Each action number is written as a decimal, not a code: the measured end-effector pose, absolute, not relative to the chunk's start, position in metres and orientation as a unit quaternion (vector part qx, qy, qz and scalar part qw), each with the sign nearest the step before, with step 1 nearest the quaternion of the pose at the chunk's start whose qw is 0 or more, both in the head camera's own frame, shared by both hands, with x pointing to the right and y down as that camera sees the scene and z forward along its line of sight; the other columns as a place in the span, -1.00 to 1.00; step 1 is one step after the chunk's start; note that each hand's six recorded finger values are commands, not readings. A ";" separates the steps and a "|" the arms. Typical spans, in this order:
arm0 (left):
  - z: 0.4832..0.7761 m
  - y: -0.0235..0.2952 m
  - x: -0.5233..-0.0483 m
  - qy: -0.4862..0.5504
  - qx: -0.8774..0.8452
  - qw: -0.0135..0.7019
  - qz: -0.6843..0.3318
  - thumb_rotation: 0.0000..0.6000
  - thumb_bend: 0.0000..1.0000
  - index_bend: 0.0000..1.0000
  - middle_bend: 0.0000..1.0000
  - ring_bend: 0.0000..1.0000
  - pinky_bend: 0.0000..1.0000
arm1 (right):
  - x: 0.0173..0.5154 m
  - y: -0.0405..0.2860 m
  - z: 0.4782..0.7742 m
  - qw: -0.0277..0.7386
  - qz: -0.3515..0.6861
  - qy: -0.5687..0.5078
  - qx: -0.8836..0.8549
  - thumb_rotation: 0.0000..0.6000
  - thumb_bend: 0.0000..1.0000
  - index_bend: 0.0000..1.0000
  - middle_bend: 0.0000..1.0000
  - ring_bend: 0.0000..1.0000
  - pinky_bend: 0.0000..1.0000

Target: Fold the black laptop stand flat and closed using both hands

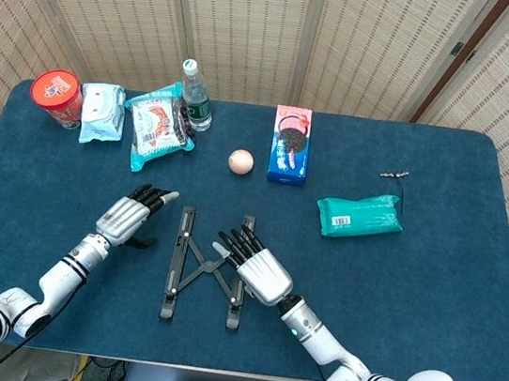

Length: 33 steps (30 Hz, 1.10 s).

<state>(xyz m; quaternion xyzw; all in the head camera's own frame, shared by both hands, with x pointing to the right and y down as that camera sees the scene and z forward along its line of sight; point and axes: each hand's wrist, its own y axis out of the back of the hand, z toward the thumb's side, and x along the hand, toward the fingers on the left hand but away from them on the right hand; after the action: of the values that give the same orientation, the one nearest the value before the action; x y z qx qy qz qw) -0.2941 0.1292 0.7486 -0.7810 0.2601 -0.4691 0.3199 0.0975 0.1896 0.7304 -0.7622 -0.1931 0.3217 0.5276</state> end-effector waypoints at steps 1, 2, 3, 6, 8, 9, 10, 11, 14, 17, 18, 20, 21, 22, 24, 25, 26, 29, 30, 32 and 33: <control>0.749 0.130 -0.294 0.262 -0.779 0.319 -0.472 1.00 -0.48 -1.00 -0.80 -0.83 -1.00 | 0.098 0.190 0.730 0.526 0.323 -0.197 -0.762 1.00 -1.00 -1.00 -1.00 -1.00 -1.00; 0.749 0.130 -0.295 0.263 -0.778 0.318 -0.474 1.00 -0.48 -1.00 -0.81 -0.83 -1.00 | 0.097 0.190 0.730 0.524 0.324 -0.200 -0.762 1.00 -1.00 -1.00 -1.00 -1.00 -1.00; 0.750 0.130 -0.295 0.264 -0.777 0.318 -0.476 1.00 -0.48 -1.00 -0.81 -0.83 -1.00 | 0.098 0.191 0.730 0.523 0.325 -0.201 -0.762 1.00 -1.00 -1.00 -1.00 -1.00 -1.00; 0.751 0.132 -0.297 0.265 -0.772 0.317 -0.483 1.00 -0.48 -1.00 -0.82 -0.84 -1.00 | 0.098 0.192 0.730 0.523 0.327 -0.202 -0.761 1.00 -1.00 -1.00 -1.00 -1.00 -1.00; 0.752 0.134 -0.298 0.265 -0.769 0.316 -0.488 1.00 -0.48 -1.00 -0.82 -0.84 -1.00 | 0.098 0.192 0.730 0.523 0.328 -0.202 -0.761 1.00 -1.00 -1.00 -1.00 -1.00 -1.00; 0.753 0.135 -0.299 0.264 -0.769 0.315 -0.490 1.00 -0.48 -1.00 -0.82 -0.84 -1.00 | 0.099 0.192 0.729 0.523 0.328 -0.202 -0.760 1.00 -1.00 -1.00 -1.00 -1.00 -1.00; 0.754 0.137 -0.300 0.264 -0.769 0.312 -0.492 1.00 -0.48 -1.00 -0.82 -0.84 -1.00 | 0.099 0.192 0.730 0.522 0.329 -0.202 -0.760 1.00 -1.00 -1.00 -1.00 -1.00 -1.00; 0.754 0.138 -0.300 0.264 -0.769 0.310 -0.493 1.00 -0.48 -1.00 -0.82 -0.84 -1.00 | 0.099 0.192 0.730 0.522 0.330 -0.202 -0.760 1.00 -1.00 -1.00 -1.00 -1.00 -1.00; 0.756 0.139 -0.298 0.264 -0.773 0.302 -0.491 1.00 -0.48 -1.00 -0.83 -0.84 -1.00 | 0.099 0.192 0.729 0.522 0.330 -0.202 -0.760 1.00 -1.00 -1.00 -1.00 -1.00 -1.00; 0.759 0.141 -0.295 0.262 -0.778 0.296 -0.489 1.00 -0.48 -1.00 -0.83 -0.84 -1.00 | 0.098 0.192 0.729 0.523 0.330 -0.202 -0.759 1.00 -1.00 -1.00 -1.00 -1.00 -1.00; 0.759 0.141 -0.293 0.262 -0.779 0.294 -0.488 1.00 -0.48 -1.00 -0.83 -0.84 -1.00 | 0.098 0.192 0.729 0.523 0.329 -0.203 -0.759 1.00 -1.00 -1.00 -1.00 -1.00 -1.00; 0.761 0.142 -0.290 0.261 -0.781 0.291 -0.486 1.00 -0.48 -1.00 -0.83 -0.84 -1.00 | 0.097 0.192 0.729 0.524 0.329 -0.203 -0.759 1.00 -1.00 -1.00 -1.00 -1.00 -1.00; 0.762 0.142 -0.289 0.261 -0.782 0.290 -0.485 1.00 -0.48 -1.00 -0.83 -0.84 -1.00 | 0.096 0.192 0.729 0.524 0.329 -0.204 -0.759 1.00 -1.00 -1.00 -1.00 -1.00 -1.00; 0.763 0.143 -0.288 0.262 -0.784 0.287 -0.484 1.00 -0.48 -1.00 -0.83 -0.84 -1.00 | 0.096 0.191 0.729 0.524 0.329 -0.204 -0.759 1.00 -1.00 -1.00 -1.00 -1.00 -1.00; 0.764 0.144 -0.286 0.264 -0.786 0.283 -0.483 1.00 -0.48 -1.00 -0.83 -0.84 -1.00 | 0.094 0.191 0.729 0.525 0.327 -0.206 -0.758 1.00 -1.00 -1.00 -1.00 -1.00 -1.00; 0.765 0.144 -0.284 0.265 -0.787 0.280 -0.481 1.00 -0.48 -1.00 -0.83 -0.84 -1.00 | 0.094 0.191 0.729 0.525 0.327 -0.207 -0.758 1.00 -1.00 -1.00 -1.00 -1.00 -1.00; 0.765 0.145 -0.284 0.265 -0.789 0.278 -0.480 1.00 -0.48 -1.00 -0.83 -0.84 -1.00 | 0.093 0.191 0.729 0.526 0.327 -0.207 -0.758 1.00 -1.00 -1.00 -1.00 -1.00 -1.00; 0.766 0.146 -0.281 0.269 -0.792 0.271 -0.476 1.00 -0.48 -1.00 -0.83 -0.84 -1.00 | 0.091 0.192 0.729 0.526 0.325 -0.208 -0.758 1.00 -1.00 -1.00 -1.00 -1.00 -1.00; 0.766 0.146 -0.280 0.271 -0.794 0.268 -0.475 1.00 -0.48 -1.00 -0.83 -0.84 -1.00 | 0.091 0.192 0.728 0.526 0.324 -0.209 -0.758 1.00 -1.00 -1.00 -1.00 -1.00 -1.00; 0.767 0.147 -0.278 0.273 -0.797 0.263 -0.471 1.00 -0.48 -1.00 -0.84 -0.84 -1.00 | 0.090 0.192 0.728 0.525 0.324 -0.210 -0.758 1.00 -1.00 -1.00 -1.00 -1.00 -1.00; 0.768 0.148 -0.277 0.273 -0.797 0.264 -0.470 1.00 -0.48 -1.00 -0.84 -0.84 -1.00 | 0.090 0.192 0.728 0.525 0.324 -0.211 -0.759 1.00 -1.00 -1.00 -1.00 -1.00 -1.00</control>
<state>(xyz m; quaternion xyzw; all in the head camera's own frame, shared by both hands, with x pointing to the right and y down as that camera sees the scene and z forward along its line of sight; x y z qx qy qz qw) -0.2767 0.1477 0.7678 -0.7969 0.2726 -0.4702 0.2637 0.0895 0.1919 0.7282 -0.7588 -0.2106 0.3236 0.5246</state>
